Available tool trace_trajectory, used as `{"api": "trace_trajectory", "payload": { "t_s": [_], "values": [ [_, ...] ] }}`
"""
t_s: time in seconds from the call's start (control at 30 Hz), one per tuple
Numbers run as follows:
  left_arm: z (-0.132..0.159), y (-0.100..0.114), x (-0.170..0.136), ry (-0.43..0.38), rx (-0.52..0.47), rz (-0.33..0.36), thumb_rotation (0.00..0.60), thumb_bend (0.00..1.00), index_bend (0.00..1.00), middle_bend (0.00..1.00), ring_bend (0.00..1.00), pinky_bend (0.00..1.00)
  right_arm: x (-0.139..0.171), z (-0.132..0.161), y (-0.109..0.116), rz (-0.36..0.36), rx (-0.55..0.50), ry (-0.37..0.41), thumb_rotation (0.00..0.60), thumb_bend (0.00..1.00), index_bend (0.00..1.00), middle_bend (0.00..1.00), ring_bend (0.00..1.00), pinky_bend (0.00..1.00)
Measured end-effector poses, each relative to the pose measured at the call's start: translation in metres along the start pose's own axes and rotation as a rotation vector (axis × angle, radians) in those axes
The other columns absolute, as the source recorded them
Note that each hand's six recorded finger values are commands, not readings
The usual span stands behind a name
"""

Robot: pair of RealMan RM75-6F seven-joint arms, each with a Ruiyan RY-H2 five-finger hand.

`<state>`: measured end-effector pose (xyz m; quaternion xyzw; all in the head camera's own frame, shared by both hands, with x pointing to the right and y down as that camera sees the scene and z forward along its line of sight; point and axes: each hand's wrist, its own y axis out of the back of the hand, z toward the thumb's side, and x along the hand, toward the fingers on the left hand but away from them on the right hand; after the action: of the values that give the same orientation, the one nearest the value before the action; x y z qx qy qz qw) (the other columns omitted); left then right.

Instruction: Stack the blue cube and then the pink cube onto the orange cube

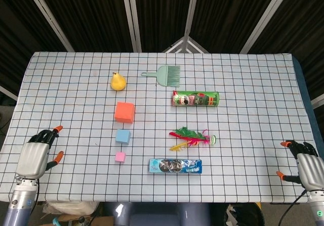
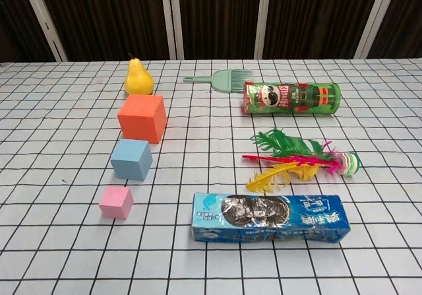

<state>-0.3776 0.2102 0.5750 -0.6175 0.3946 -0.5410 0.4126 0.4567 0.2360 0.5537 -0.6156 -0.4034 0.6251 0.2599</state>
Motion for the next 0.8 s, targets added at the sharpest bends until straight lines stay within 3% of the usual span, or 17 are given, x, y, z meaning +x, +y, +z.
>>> {"api": "trace_trajectory", "payload": {
  "t_s": [0.2,0.57,0.8],
  "values": [
    [0.037,0.005,0.018,-0.051,0.007,0.068,0.600,0.25,0.26,0.85,0.73,0.84,0.001,-0.002,0.002,-0.002,-0.011,0.004,0.600,0.17,0.25,0.20,0.19,0.10],
    [0.075,-0.031,0.051,0.021,0.068,-0.090,0.600,0.25,0.32,0.87,0.75,0.86,0.000,-0.003,0.001,0.007,-0.013,0.007,0.600,0.17,0.25,0.20,0.19,0.10],
    [0.115,-0.043,0.069,-0.017,0.082,-0.142,0.600,0.25,0.32,0.87,0.75,0.86,-0.001,-0.004,0.000,0.010,-0.013,0.003,0.600,0.17,0.25,0.20,0.19,0.10]
  ]
}}
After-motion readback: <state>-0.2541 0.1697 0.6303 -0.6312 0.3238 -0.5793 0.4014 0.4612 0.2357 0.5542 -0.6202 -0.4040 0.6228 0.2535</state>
